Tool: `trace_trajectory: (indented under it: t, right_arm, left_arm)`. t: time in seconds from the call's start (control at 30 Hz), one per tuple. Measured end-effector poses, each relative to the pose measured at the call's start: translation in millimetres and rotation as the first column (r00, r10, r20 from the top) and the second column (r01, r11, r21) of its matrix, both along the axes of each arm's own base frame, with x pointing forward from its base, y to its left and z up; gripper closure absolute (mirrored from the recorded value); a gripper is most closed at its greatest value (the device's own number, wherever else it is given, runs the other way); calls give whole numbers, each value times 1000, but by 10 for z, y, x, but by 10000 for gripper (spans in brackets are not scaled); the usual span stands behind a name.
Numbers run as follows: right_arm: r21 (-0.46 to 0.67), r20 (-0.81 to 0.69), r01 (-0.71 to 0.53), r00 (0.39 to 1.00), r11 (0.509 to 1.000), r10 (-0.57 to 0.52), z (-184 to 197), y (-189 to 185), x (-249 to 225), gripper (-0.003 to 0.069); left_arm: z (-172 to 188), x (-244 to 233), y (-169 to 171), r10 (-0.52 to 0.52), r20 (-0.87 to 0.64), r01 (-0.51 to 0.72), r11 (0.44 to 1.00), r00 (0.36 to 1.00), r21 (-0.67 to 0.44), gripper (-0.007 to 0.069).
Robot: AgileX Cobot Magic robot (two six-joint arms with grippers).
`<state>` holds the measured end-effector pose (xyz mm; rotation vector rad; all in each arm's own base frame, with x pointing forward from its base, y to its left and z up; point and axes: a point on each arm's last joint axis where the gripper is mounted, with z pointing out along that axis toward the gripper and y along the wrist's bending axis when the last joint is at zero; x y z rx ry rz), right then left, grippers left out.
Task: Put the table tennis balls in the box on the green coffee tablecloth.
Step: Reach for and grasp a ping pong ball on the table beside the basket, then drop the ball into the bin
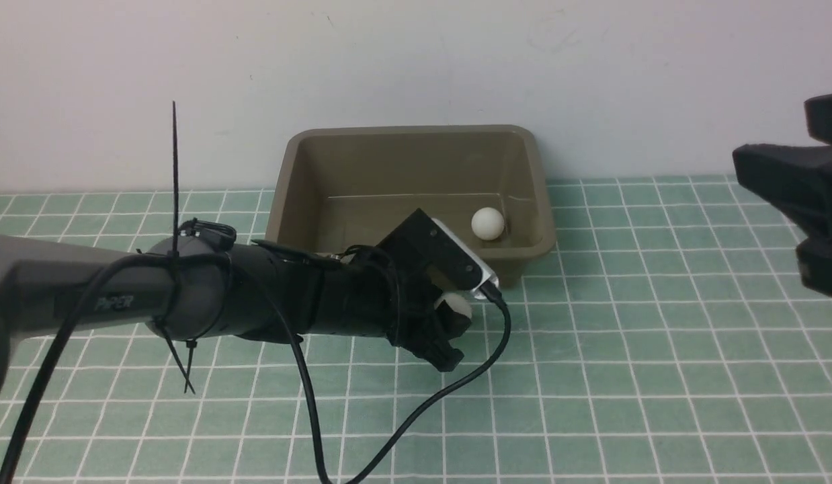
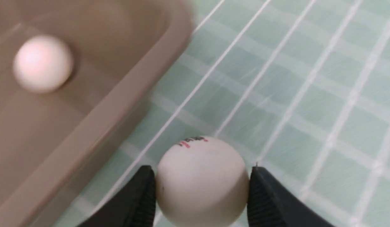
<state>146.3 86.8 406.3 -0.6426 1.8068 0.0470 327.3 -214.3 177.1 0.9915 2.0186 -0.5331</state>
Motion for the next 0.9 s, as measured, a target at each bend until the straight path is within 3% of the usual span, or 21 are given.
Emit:
trace_trajectory:
  t: [0.13, 0.23, 0.4, 0.53, 0.7, 0.77, 0.9]
  right_arm:
    - [0, 6, -1, 1000, 1000, 1, 5, 1, 2, 274]
    - [-1, 7, -1, 1000, 1000, 1, 5, 1, 2, 274]
    - [0, 7, -1, 1000, 1000, 1, 5, 1, 2, 274]
    - [6, 5, 1, 1000, 1000, -1, 5, 1, 2, 274]
    - [13, 0, 1, 1000, 1000, -1, 4, 3, 0, 274]
    - [13, 0, 1, 1000, 1000, -1, 4, 3, 0, 274]
    - [15, -2, 0, 1000, 1000, 0, 3, 4, 0, 274]
  left_arm:
    - [167, -86, -64, -85, 8, 86, 992, 996, -90, 293]
    - [247, -48, -41, -94, 56, 98, 992, 994, -79, 293]
    - [413, 331, 255, 11, 200, -13, 1000, 980, 5, 293]
    - [437, 592, 482, 79, 234, -84, 996, 969, 11, 293]
    - [315, 822, 683, 94, 232, -97, 995, 968, 1, 293]
    - [271, 859, 718, 103, 224, -106, 994, 969, 2, 262]
    - [322, 867, 764, 150, 214, -151, 988, 965, -8, 98]
